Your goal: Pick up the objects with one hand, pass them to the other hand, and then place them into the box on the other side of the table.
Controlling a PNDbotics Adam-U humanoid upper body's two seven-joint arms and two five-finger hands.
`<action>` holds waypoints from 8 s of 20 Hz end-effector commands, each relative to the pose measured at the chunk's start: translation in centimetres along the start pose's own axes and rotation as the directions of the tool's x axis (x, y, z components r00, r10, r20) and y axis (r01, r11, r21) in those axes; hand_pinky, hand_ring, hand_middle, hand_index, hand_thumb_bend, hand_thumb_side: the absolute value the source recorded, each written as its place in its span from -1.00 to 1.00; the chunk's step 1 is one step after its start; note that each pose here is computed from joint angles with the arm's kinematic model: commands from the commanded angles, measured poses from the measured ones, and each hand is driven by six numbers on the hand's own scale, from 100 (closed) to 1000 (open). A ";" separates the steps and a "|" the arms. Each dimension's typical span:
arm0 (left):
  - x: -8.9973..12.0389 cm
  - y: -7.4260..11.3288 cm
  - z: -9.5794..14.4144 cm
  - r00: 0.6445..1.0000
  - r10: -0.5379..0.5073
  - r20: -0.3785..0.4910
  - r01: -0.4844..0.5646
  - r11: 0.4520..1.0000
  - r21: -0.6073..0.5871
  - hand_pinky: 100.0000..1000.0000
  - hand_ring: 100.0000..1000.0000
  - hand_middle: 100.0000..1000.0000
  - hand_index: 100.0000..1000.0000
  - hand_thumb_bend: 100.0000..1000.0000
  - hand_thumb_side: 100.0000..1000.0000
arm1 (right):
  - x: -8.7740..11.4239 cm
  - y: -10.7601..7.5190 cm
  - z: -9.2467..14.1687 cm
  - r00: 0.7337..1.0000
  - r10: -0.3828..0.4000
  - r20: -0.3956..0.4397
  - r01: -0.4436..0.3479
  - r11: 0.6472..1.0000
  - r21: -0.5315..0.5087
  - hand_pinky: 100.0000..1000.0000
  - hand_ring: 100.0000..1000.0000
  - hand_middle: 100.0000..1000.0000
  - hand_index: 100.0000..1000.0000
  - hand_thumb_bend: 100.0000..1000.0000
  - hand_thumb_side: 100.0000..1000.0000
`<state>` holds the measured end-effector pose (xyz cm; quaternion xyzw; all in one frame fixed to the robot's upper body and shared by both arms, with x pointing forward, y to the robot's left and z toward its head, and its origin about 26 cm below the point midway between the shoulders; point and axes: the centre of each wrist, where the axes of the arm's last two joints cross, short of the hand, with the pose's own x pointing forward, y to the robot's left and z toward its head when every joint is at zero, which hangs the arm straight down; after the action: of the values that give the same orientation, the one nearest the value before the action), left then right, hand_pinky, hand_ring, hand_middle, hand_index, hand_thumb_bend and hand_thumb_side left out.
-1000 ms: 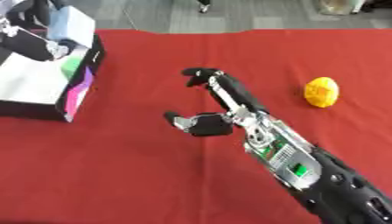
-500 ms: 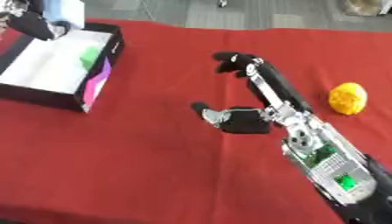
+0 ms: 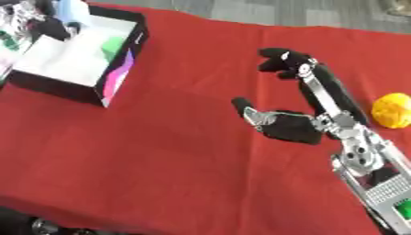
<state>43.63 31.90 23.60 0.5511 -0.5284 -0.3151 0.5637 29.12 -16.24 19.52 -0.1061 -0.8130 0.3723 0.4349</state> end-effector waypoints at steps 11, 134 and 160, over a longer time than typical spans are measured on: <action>-2.5 -1.5 -1.6 0.997 -0.007 -0.081 0.009 1.000 0.017 0.52 0.30 0.20 0.42 -0.74 -0.18 | 0.6 -1.1 -0.2 0.998 -0.032 0.059 0.035 0.998 -0.050 0.56 0.58 0.30 0.69 -0.32 -0.47; 2.7 0.0 10.5 0.529 0.807 0.263 -0.848 0.514 0.130 0.64 0.30 0.38 0.54 -1.00 0.69 | -12.9 -21.3 7.9 0.621 0.552 -0.557 -0.468 0.831 0.302 0.73 0.30 -0.32 -0.18 -0.76 -1.00; 1.5 0.8 10.1 0.599 0.756 0.262 -0.799 0.583 0.146 0.64 0.30 0.37 0.54 -1.00 0.62 | -4.8 -13.1 6.7 0.911 0.207 -0.356 -0.232 0.972 -0.029 0.58 0.16 -0.41 -0.13 -1.00 -1.00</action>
<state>34.40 27.15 21.78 0.2844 -0.7907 -0.0054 0.5421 29.03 -31.70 22.80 -0.2798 -0.7065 0.3688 0.5353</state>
